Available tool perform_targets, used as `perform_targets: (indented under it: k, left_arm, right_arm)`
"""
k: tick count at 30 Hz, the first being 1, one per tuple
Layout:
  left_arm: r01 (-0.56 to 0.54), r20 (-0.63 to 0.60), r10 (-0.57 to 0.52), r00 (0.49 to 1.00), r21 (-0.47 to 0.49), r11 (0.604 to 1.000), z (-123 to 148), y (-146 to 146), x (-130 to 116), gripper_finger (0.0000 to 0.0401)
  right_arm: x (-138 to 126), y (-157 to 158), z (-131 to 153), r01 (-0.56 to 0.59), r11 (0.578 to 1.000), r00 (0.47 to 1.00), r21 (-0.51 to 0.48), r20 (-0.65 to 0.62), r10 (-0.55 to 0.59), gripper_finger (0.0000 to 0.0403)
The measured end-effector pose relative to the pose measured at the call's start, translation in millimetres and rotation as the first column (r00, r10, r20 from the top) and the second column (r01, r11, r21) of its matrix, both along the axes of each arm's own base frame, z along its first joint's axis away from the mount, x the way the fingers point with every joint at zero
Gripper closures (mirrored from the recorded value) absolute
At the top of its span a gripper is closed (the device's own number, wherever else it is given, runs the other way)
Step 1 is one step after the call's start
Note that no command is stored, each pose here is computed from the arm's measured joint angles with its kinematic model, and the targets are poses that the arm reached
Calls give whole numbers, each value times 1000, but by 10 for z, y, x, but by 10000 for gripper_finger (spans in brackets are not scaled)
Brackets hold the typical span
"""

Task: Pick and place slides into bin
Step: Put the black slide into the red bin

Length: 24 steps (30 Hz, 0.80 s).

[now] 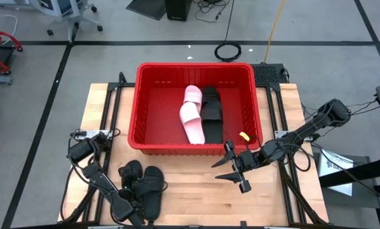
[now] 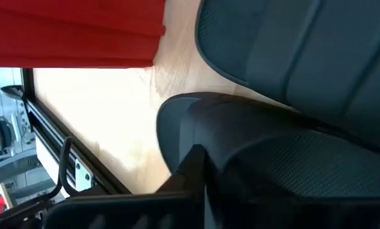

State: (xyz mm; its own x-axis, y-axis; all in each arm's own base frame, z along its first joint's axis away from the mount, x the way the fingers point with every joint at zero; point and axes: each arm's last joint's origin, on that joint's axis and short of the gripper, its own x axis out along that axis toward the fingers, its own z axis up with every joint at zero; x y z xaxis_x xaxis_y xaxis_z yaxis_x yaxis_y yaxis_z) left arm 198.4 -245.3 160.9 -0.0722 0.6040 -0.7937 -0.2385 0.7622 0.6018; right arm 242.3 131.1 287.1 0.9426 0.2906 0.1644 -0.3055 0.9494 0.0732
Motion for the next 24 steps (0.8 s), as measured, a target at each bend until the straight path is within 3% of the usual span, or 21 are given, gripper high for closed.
perform_targets:
  k: [13,20,24]
  left_arm:
    - [-75,-51,74,996,-11,997,89,-22,-91,399]
    - [-76,77,83,994,-96,992,433,-40,-201,400]
    - [-23,186,52,981,-154,988,718,-22,-304,400]
  right_arm:
    - [0,0,0,0,1000,1000,-1,0,0,238]
    - [0,0,-1,1,1000,1000,-3,1,-1,238]
    - [0,1,-5,3,1000,1000,-20,1,-3,238]
